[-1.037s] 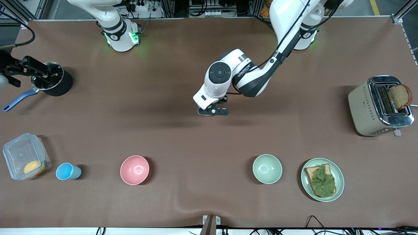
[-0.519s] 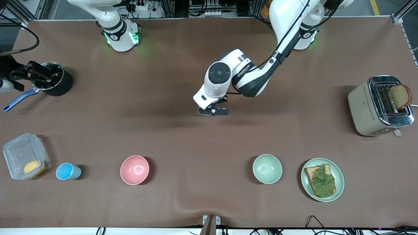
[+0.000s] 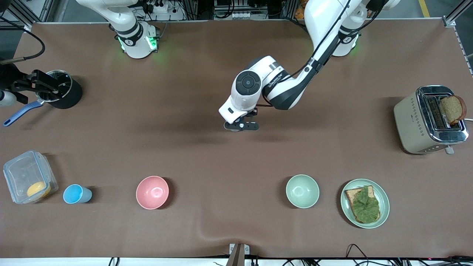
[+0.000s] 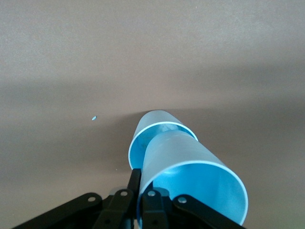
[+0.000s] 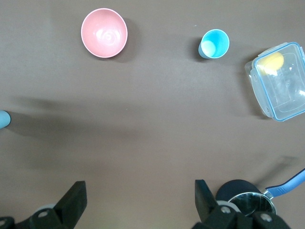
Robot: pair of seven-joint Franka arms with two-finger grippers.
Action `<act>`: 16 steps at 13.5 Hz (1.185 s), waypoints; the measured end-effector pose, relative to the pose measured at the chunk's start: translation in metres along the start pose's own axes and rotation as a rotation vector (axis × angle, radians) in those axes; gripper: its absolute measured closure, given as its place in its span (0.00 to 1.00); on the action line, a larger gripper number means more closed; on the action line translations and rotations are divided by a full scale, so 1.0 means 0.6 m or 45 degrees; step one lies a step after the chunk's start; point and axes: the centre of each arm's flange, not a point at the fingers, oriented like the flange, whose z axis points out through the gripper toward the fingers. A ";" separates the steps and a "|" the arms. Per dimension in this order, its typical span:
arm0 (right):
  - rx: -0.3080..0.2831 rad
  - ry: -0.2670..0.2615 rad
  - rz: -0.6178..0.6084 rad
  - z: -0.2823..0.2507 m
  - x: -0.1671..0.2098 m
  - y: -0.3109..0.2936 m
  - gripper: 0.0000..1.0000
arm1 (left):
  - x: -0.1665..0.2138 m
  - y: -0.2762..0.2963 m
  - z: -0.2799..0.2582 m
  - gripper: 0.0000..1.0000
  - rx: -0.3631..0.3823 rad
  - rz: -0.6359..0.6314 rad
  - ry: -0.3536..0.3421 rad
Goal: Stack blue cups with both arms
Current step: 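Lower the held cup into the tissue cup with the left gripper, then open the left gripper and lift it off the stacked cups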
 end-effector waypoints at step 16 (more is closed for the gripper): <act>0.000 -0.008 0.003 0.006 0.003 0.003 0.00 | 0.011 -0.122 -0.327 0.00 0.165 -0.388 0.320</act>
